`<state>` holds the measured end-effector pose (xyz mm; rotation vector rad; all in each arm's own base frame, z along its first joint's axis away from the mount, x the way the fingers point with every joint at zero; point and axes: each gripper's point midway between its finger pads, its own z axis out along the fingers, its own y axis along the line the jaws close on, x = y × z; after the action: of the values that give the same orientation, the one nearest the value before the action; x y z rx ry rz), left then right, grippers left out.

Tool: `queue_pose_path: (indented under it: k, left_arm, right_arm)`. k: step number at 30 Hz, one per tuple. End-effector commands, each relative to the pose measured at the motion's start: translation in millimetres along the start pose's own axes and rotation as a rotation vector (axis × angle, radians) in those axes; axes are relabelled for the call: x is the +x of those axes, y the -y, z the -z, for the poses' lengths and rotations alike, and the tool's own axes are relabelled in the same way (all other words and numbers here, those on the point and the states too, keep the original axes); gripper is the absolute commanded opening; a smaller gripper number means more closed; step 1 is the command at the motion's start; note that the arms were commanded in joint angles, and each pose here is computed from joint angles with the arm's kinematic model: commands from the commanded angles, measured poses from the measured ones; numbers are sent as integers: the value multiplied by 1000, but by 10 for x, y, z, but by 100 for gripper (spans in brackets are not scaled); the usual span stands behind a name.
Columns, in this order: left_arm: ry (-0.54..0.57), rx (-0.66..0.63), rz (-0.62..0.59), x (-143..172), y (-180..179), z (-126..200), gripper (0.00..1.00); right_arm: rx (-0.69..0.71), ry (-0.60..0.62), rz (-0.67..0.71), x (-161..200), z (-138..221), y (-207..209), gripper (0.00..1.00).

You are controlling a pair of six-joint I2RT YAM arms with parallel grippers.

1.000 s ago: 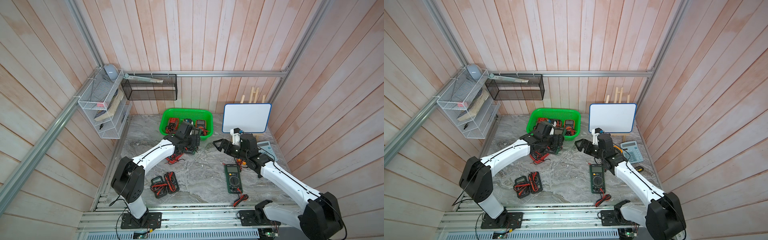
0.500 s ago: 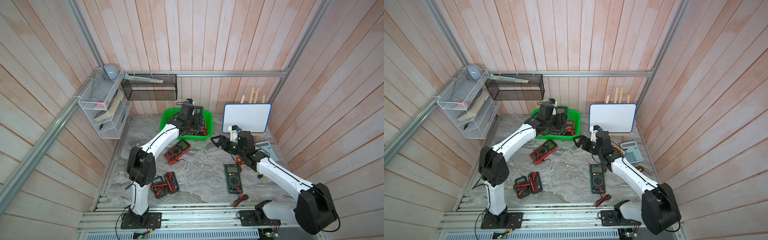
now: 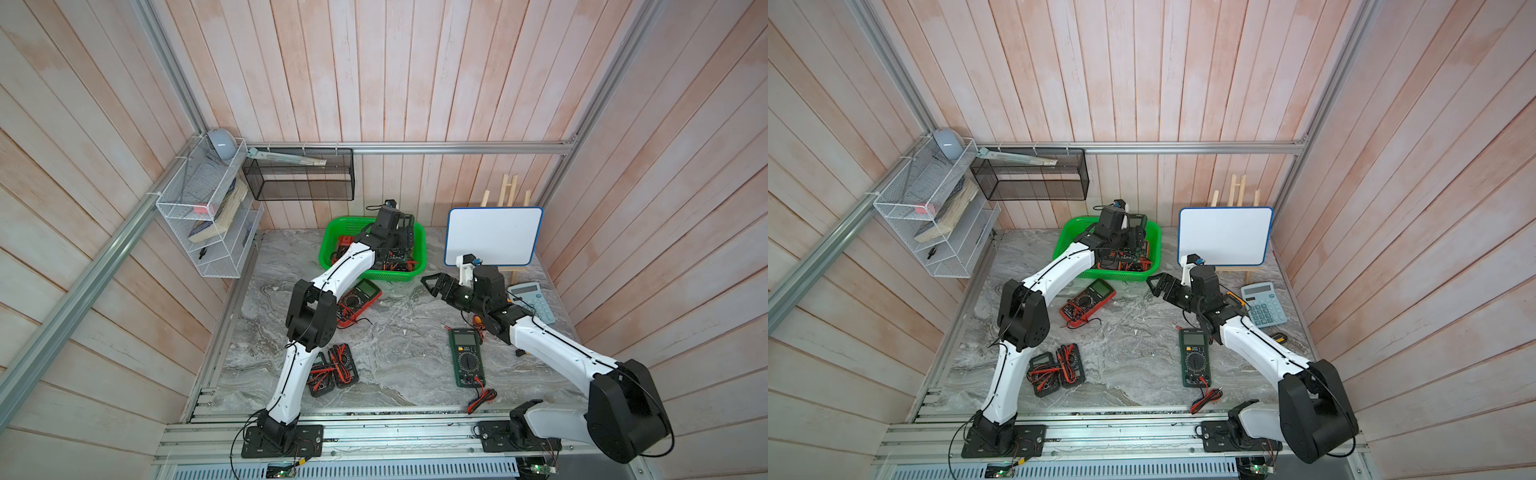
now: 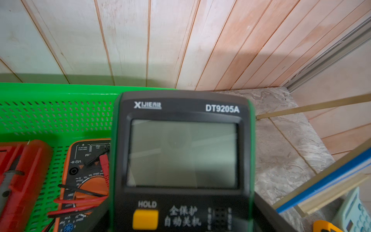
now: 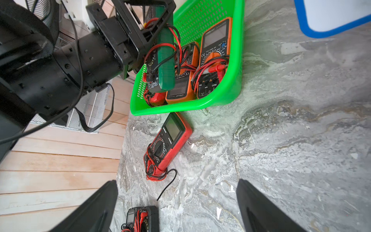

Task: Put the multimeter into the basket
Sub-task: Place the multimeter in the basket.

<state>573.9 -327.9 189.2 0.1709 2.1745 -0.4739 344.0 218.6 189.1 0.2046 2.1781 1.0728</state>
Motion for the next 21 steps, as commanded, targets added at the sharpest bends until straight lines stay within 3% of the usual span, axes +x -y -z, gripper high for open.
queue_pose_path:
  k: [1, 16, 19, 21]
  left_arm:
    - [67, 30, 14, -203, 125, -33, 0]
    - [41, -42, 86, 60, -21, -458, 4]
    - [20, -56, 88, 167, -65, -535, 14]
    - [4, -50, 91, 234, -71, -585, 29]
  right_arm:
    - [19, 23, -3, -7, 35, 65, 98]
    - [42, 26, 0, 11, 56, 121, 99]
    - [46, 20, -1, 26, 49, 138, 98]
    - [50, 19, -2, 33, 46, 151, 98]
